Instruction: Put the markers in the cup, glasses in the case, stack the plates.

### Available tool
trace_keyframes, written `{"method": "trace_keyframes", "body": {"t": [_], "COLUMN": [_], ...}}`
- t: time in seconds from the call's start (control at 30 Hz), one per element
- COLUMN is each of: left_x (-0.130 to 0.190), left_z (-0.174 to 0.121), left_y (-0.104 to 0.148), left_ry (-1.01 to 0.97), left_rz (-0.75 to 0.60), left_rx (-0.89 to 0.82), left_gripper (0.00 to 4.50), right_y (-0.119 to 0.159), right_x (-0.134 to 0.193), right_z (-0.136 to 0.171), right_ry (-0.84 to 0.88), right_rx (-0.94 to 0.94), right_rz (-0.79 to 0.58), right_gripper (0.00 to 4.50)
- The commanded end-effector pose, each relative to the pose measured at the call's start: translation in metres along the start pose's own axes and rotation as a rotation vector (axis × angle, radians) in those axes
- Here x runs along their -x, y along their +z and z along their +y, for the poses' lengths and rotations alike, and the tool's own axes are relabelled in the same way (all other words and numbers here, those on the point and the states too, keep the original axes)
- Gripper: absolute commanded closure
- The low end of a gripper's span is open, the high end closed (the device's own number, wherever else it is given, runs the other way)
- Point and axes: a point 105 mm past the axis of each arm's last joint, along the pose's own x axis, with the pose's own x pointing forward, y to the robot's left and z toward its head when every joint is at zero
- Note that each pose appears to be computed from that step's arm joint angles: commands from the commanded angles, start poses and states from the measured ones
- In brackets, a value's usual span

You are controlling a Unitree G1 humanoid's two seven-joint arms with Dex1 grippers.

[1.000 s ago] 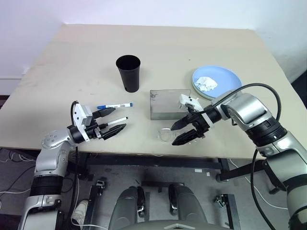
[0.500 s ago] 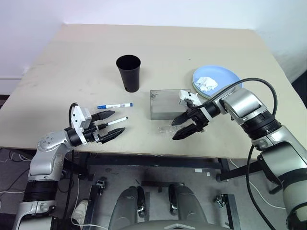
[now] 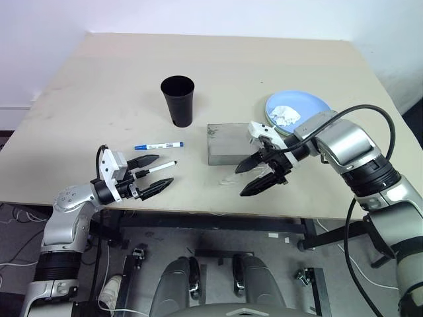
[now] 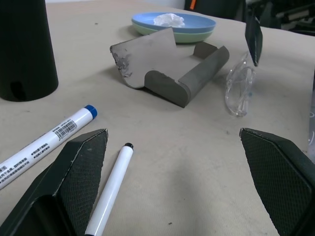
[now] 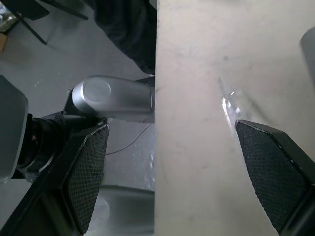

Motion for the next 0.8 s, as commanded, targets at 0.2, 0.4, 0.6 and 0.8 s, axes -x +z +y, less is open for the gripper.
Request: {"method": "trace_keyframes", "body": {"t": [0.2,0.4,0.6,0.8], "left_x": [-0.007,-0.011,-0.013,-0.015], "left_z": [0.000,-0.002,-0.004,-0.005], "left_y": [0.021,0.027,0.032,0.034], "left_ry": [-0.017,-0.018,-0.015,-0.012], "left_rz": [-0.037,-0.040,-0.040,-0.040], "left_rx": [-0.042,-0.045,-0.048,-0.048], "left_gripper": [0.00,0.00,0.00,0.00], "right_y": [0.025,0.027,0.013,0.006], "right_x": [0.012,0.023,0.020,0.014], "right_z": [-0.016,-0.029,-0.038,-0.041], "right_ry": [-0.111,-0.155,-0.186,-0.204], "right_rx": [0.033,0.009,-0.001,-0.002], "right_rz": [-0.104,-0.146,-0.107,-0.081], "right_gripper": [0.18,0.18,0.18,0.18]}}
